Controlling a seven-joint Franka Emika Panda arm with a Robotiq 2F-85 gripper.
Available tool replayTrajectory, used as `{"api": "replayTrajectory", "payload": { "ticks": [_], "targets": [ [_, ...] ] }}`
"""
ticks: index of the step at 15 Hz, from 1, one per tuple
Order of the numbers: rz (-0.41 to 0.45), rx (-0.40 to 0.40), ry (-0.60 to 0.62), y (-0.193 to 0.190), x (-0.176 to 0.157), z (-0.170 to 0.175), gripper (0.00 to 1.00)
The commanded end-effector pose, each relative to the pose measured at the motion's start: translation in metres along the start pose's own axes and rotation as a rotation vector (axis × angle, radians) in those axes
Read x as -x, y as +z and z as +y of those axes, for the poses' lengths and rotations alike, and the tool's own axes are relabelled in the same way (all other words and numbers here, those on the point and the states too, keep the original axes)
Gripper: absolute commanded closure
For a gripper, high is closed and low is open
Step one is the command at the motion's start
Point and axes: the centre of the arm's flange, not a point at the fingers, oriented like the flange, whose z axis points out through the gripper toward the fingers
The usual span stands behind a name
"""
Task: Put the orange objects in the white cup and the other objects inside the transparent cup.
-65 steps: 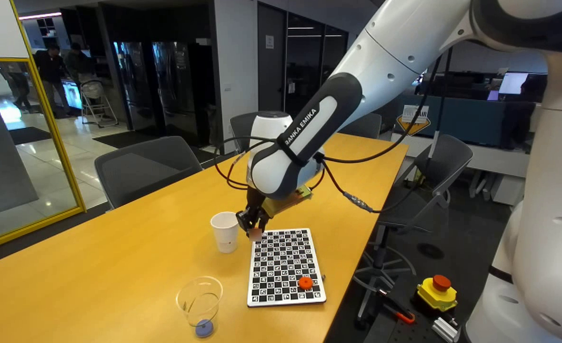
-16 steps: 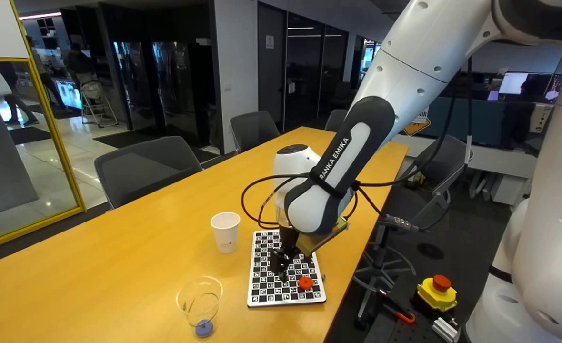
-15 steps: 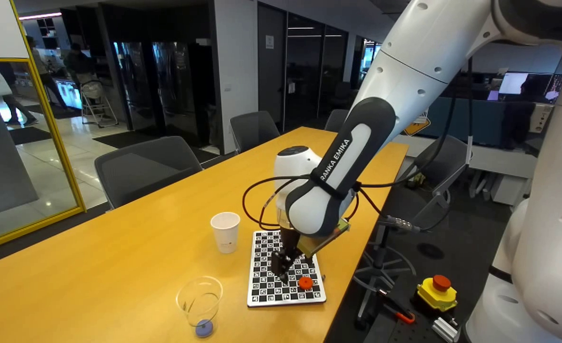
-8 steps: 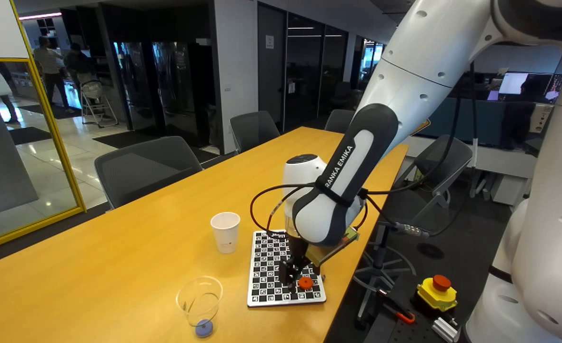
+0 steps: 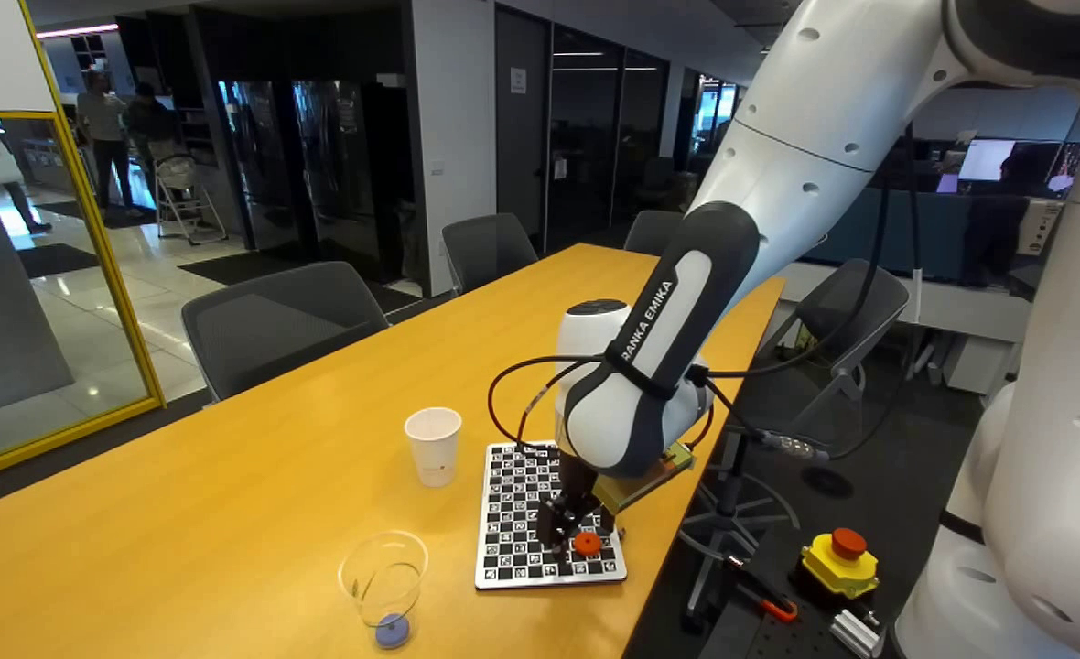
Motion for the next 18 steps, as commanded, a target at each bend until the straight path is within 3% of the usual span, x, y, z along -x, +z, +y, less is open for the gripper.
{"api": "replayTrajectory", "payload": {
  "ticks": [1,5,6,8,14,18],
  "targets": [
    [0.033,-0.018,-0.001,-0.003,0.004,0.003,0.00],
    [0.035,-0.012,0.001,-0.002,0.003,0.004,0.00],
    [0.036,-0.011,0.001,-0.002,0.003,0.004,0.25],
    [0.038,-0.012,0.002,-0.001,0.004,0.004,0.32],
    [0.039,-0.011,0.008,-0.002,0.003,0.005,0.80],
    [0.042,-0.007,-0.001,-0.008,-0.009,0.004,0.76]
  ]
}}
